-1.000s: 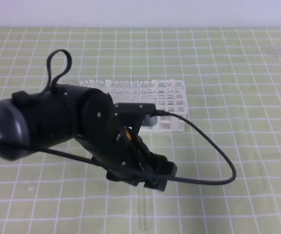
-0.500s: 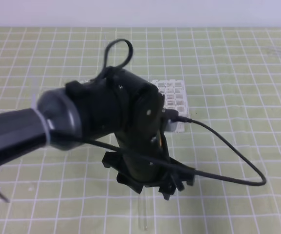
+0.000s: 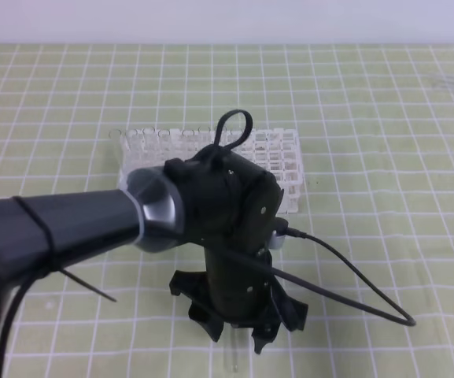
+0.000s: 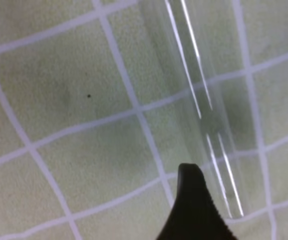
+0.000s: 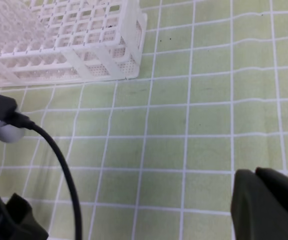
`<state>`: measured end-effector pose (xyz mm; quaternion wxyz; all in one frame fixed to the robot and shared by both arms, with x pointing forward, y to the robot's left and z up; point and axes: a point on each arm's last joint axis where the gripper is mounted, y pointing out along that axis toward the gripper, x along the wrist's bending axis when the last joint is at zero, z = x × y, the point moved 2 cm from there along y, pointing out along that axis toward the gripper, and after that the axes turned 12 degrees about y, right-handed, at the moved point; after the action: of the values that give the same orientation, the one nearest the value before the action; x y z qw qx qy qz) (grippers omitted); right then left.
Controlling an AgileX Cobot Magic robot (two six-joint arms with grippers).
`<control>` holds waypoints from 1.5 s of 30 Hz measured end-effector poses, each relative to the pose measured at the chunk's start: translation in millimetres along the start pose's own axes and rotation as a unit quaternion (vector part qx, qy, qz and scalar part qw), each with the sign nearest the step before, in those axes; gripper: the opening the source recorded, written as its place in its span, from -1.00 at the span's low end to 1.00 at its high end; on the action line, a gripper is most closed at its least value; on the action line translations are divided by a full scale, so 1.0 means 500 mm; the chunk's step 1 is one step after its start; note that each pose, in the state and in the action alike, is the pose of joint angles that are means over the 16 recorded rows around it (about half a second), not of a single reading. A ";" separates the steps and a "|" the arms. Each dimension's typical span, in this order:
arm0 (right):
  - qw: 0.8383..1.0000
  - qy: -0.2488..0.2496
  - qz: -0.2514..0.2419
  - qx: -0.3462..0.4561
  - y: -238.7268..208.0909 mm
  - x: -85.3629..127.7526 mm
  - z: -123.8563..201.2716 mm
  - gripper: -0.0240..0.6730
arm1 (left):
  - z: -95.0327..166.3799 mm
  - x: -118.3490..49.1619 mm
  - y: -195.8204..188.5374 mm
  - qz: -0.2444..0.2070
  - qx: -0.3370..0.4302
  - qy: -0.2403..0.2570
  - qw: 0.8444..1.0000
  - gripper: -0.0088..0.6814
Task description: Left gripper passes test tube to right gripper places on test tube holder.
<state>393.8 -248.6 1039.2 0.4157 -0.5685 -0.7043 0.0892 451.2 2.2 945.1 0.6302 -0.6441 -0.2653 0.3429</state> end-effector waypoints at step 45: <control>1.000 0.004 -0.002 0.001 0.000 0.001 0.001 -0.98 | -0.028 0.023 0.041 -0.013 -0.014 0.005 1.000 0.20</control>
<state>393.6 -248.1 1039.3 0.4193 -0.5668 -0.7038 0.0871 467.5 0.9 923.0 0.6270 -0.6507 -0.2757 0.3277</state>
